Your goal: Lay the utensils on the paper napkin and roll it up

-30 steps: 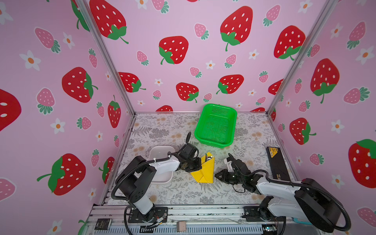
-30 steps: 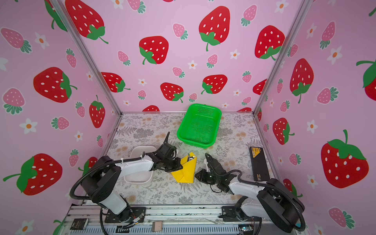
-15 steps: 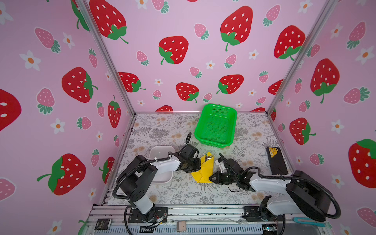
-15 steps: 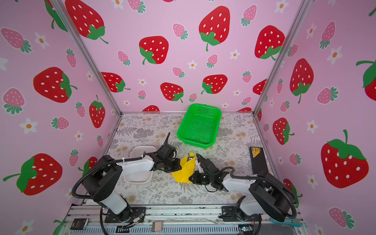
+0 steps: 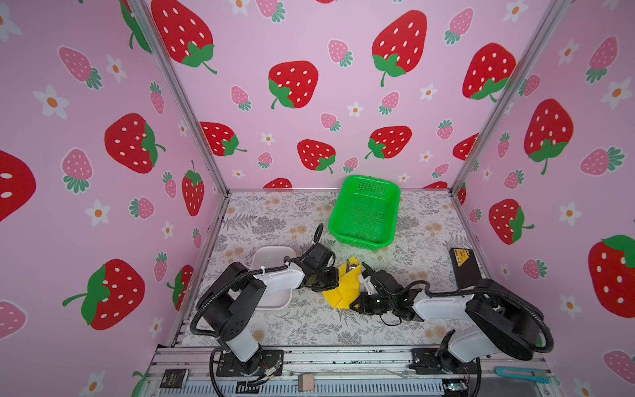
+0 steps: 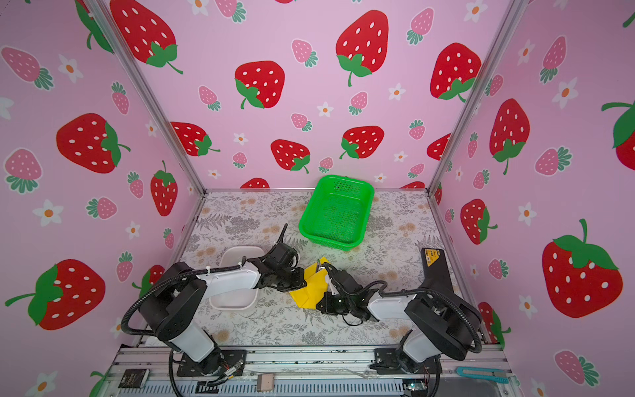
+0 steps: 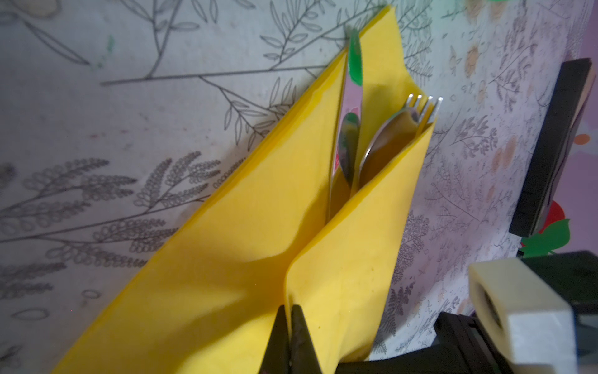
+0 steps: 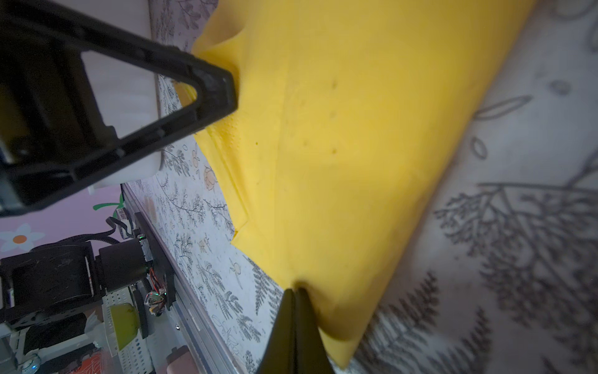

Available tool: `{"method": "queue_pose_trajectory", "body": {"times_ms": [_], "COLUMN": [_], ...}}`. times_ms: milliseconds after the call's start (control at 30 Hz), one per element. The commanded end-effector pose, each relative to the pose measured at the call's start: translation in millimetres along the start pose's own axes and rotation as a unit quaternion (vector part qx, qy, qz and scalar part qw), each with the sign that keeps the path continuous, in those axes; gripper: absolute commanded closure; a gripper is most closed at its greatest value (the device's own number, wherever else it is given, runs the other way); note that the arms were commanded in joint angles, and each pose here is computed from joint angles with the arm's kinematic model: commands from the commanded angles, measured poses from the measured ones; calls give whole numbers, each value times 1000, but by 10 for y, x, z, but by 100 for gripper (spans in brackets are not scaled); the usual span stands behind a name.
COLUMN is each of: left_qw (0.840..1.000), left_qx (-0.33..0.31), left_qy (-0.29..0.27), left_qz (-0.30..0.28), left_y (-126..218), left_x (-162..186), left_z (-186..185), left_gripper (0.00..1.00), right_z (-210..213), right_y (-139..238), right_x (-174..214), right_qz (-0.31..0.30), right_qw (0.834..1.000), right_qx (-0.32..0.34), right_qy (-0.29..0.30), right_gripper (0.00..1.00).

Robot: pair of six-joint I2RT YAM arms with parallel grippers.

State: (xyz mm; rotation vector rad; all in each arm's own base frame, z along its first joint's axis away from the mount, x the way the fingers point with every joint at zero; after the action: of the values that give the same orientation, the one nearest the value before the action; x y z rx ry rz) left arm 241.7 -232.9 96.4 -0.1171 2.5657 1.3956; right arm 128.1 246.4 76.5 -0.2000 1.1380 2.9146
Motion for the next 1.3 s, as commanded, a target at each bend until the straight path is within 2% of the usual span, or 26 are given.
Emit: {"method": "queue_pose_trajectory", "body": {"times_ms": [0, 200, 400, 600, 700, 900, 1133, 1267], "left_qw": [1000, 1000, 1000, 1000, 1000, 1000, 1000, 1000], "left_qx": [-15, -14, -11, -12, -9, -9, -7, -9], "left_qy": [2, 0, 1, 0, 0, -2, -1, 1], "left_qz": [4, 6, 9, 8, 2, 1, 1, 1], "left_y": [-19, -16, -25, -14, 10, 31, 30, 27], "left_x": [14, 15, 18, 19, 18, 2, 28, 46], "left_z": [55, 51, 49, 44, 34, 18, 30, 53], "left_gripper": [100, 100, 100, 100, 100, 100, 100, 100], "right_z": [20, 18, -18, -194, -244, -91, -137, -83], "right_y": [96, 308, 182, 81, 118, 264, 370, 373], "right_x": [12, -25, 22, 67, 117, 38, -100, -148], "right_qz": [-19, -68, -21, -1, -5, -38, -96, -105], "right_qw": [1000, 998, 1000, 999, 999, 999, 994, 993], "right_qx": [-1, -14, -15, 33, 31, 10, 30, 23], "right_qy": [4, -5, -2, -18, -27, -15, -42, -39], "right_gripper": [95, 95, 95, 95, 94, 92, 90, 90]}}
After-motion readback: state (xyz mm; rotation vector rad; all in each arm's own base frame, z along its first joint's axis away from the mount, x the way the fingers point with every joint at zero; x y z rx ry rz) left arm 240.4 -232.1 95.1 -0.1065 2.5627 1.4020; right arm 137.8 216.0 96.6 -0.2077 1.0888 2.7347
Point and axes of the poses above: each gripper's point midway between its finger pads, its own y axis back along the fingers, its own z axis along the line the jaws close on, x = y × z, the point moved 8 cm from there along y, back along the fingers, and after that the axes turned 6 degrees about -y, right-handed, at the moved point
